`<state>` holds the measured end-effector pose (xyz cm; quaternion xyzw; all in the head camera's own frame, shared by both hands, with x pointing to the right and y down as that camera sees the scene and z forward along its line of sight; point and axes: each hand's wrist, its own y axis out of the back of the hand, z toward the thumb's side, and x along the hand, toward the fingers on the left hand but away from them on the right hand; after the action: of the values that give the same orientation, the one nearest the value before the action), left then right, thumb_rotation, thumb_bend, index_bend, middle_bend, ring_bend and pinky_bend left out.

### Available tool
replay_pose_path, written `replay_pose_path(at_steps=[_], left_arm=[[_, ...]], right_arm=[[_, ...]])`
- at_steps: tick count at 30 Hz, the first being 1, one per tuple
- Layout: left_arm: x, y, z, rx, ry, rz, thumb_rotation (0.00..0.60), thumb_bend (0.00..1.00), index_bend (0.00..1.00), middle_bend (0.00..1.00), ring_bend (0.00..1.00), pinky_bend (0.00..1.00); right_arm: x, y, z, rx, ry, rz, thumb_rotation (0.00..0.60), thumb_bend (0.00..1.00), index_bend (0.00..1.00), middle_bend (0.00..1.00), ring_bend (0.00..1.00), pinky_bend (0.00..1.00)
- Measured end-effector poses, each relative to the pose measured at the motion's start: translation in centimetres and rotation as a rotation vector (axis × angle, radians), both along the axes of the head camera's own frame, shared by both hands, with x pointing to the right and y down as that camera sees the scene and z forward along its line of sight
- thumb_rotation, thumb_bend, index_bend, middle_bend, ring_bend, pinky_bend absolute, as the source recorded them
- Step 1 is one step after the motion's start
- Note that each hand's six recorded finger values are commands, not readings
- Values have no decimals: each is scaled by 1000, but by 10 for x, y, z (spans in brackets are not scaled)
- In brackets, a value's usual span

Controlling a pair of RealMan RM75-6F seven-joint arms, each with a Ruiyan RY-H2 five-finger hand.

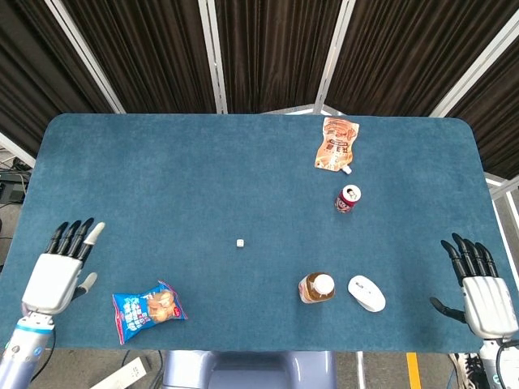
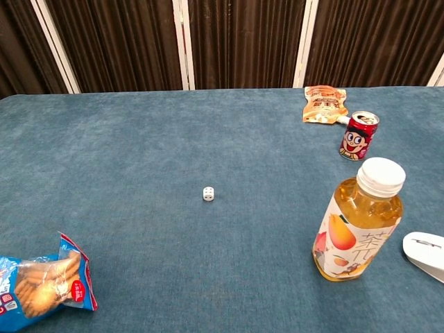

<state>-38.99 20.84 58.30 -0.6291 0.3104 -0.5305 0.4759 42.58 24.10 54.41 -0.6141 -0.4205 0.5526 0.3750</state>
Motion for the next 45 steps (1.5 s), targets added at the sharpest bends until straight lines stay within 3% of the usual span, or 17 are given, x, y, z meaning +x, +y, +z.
replay_pose_path(at_steps=[3, 6, 15, 24, 35, 45], left_arm=[[13, -11, 4, 7, 3, 49, 600, 519, 0, 665, 594, 630], [28, -20, 10, -8, 3, 105, 600, 566, 0, 757, 678, 680], [77, -55, 38, -138, -77, 311, 600, 695, 0, 786, 712, 685], [135, -78, 73, -262, -191, 518, 600, 706, 0, 787, 712, 685], [189, -81, 108, -311, -202, 629, 600, 707, 0, 786, 712, 685], [219, -62, 126, -366, -167, 668, 600, 708, 0, 786, 712, 685]], right_arm=[[2, -2, -1, 5, 0, 7, 600, 5, 62, 0, 0, 0], [5, -5, -1, 9, 0, 20, 600, 4, 62, 0, 0, 0], [16, -11, 2, 5, 7, 59, 600, 4, 63, 0, 0, 0], [32, -14, 4, -2, 12, 104, 600, 5, 63, 0, 0, 0], [44, -12, 4, -9, 19, 134, 600, 4, 63, 0, 0, 0], [47, -13, 4, -7, 19, 141, 600, 5, 62, 0, 0, 0]])
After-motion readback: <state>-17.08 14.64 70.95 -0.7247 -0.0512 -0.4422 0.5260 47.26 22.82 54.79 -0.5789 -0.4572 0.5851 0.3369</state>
